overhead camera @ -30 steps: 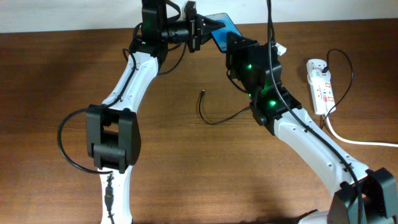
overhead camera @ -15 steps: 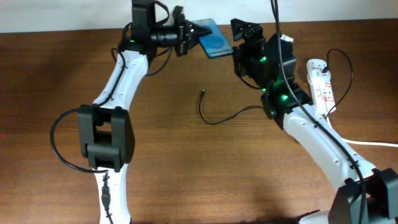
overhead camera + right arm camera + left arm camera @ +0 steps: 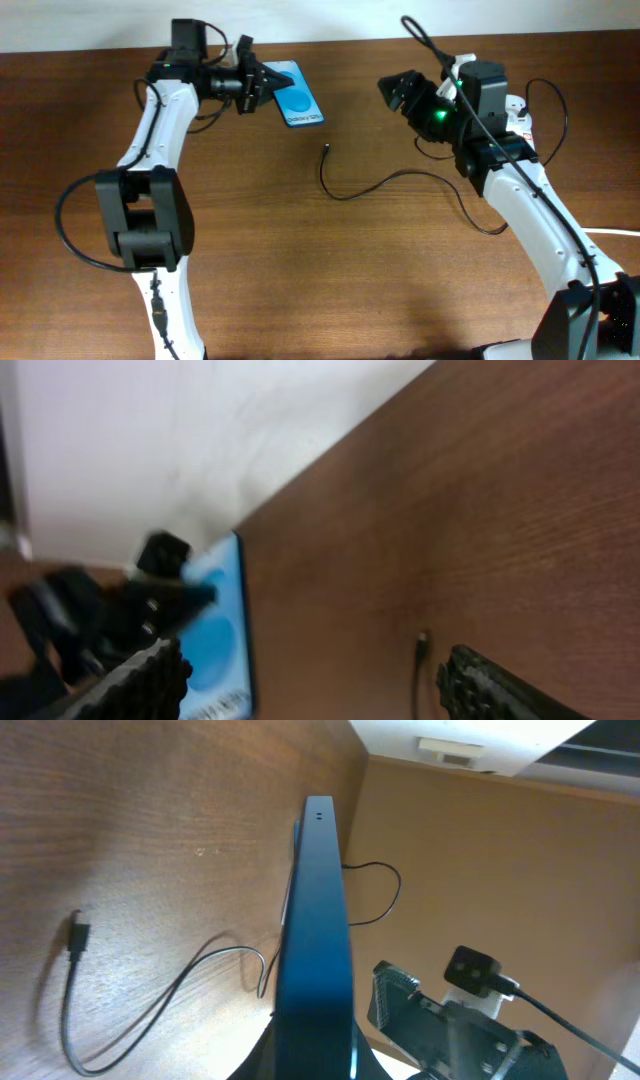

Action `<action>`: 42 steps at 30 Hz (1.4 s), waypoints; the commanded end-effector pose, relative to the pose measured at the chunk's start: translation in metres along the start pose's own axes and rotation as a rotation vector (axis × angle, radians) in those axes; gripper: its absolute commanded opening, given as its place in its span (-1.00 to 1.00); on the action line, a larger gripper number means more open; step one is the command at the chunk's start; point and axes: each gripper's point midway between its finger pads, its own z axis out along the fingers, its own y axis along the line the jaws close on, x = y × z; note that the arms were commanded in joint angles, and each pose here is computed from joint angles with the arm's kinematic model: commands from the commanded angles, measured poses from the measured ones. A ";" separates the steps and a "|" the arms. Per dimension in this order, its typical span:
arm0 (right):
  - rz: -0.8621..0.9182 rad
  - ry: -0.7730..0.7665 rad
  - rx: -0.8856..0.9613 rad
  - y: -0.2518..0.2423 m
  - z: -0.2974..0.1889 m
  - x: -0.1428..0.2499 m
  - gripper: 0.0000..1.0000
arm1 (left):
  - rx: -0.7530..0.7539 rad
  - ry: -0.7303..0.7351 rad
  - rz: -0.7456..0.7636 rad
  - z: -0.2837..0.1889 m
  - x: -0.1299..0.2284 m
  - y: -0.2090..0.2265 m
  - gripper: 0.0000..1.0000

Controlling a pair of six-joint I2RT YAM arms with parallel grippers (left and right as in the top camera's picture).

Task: Plug charger to phone and switch on socket
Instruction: 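Release the phone from the right gripper and move it toward the cable, then grasp the black cable's USB-C plug end with the right gripper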

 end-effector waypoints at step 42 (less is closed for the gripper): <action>-0.138 0.591 0.337 -0.085 0.148 0.151 -0.11 | -0.041 -0.201 -0.069 -0.101 -0.039 0.027 -1.00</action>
